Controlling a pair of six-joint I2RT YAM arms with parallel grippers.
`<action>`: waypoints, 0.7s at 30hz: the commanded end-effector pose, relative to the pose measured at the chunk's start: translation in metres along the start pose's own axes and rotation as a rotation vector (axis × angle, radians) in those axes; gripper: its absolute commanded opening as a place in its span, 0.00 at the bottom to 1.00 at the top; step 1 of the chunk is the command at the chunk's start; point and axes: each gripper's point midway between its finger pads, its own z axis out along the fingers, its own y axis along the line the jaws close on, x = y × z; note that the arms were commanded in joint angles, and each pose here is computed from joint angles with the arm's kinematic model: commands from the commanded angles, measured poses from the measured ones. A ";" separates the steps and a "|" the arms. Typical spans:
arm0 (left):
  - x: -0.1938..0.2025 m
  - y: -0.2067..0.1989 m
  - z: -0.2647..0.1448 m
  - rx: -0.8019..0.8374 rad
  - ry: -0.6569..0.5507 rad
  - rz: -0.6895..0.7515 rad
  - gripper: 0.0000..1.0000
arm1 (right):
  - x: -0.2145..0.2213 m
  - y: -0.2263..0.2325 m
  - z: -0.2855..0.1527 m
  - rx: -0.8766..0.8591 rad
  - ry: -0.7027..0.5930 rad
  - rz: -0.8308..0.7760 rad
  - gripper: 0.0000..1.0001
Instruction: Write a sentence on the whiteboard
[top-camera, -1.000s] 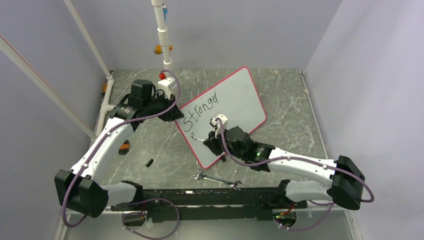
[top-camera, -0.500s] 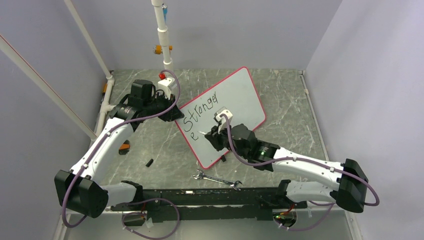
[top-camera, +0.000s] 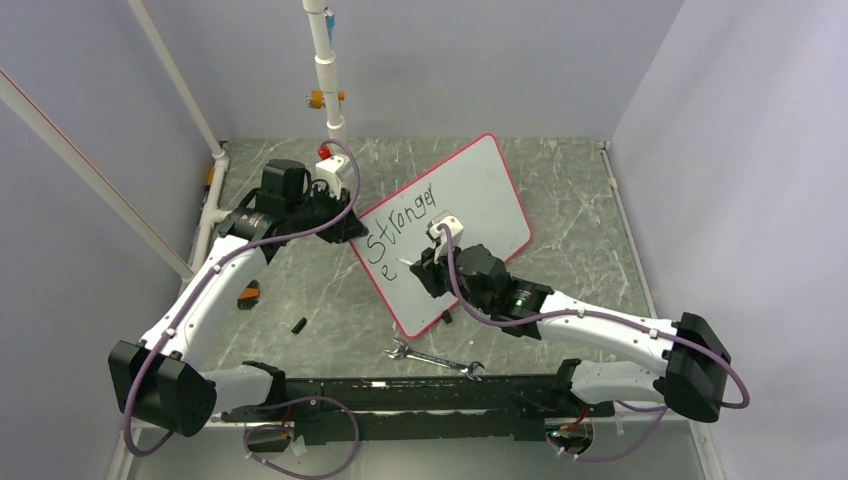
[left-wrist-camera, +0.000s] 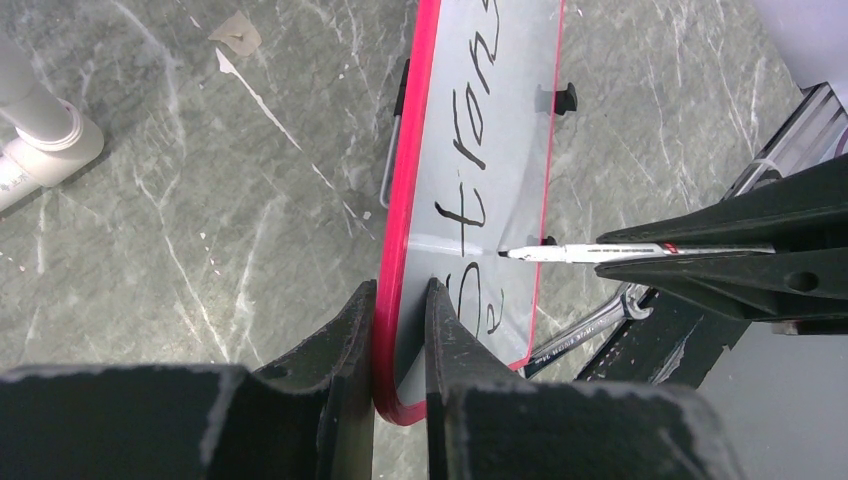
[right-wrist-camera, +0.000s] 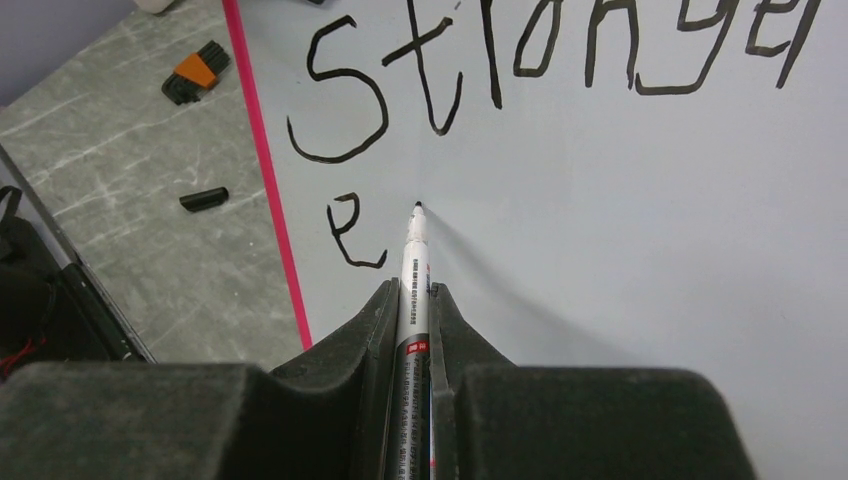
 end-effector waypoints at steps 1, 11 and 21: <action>-0.013 0.039 -0.013 -0.212 -0.045 0.119 0.00 | -0.029 0.005 0.005 -0.013 -0.078 0.012 0.00; -0.013 0.039 -0.013 -0.213 -0.044 0.119 0.00 | -0.025 0.008 0.012 -0.029 -0.063 0.004 0.00; -0.013 0.039 -0.013 -0.214 -0.042 0.120 0.00 | -0.011 0.013 0.013 -0.065 -0.023 -0.002 0.00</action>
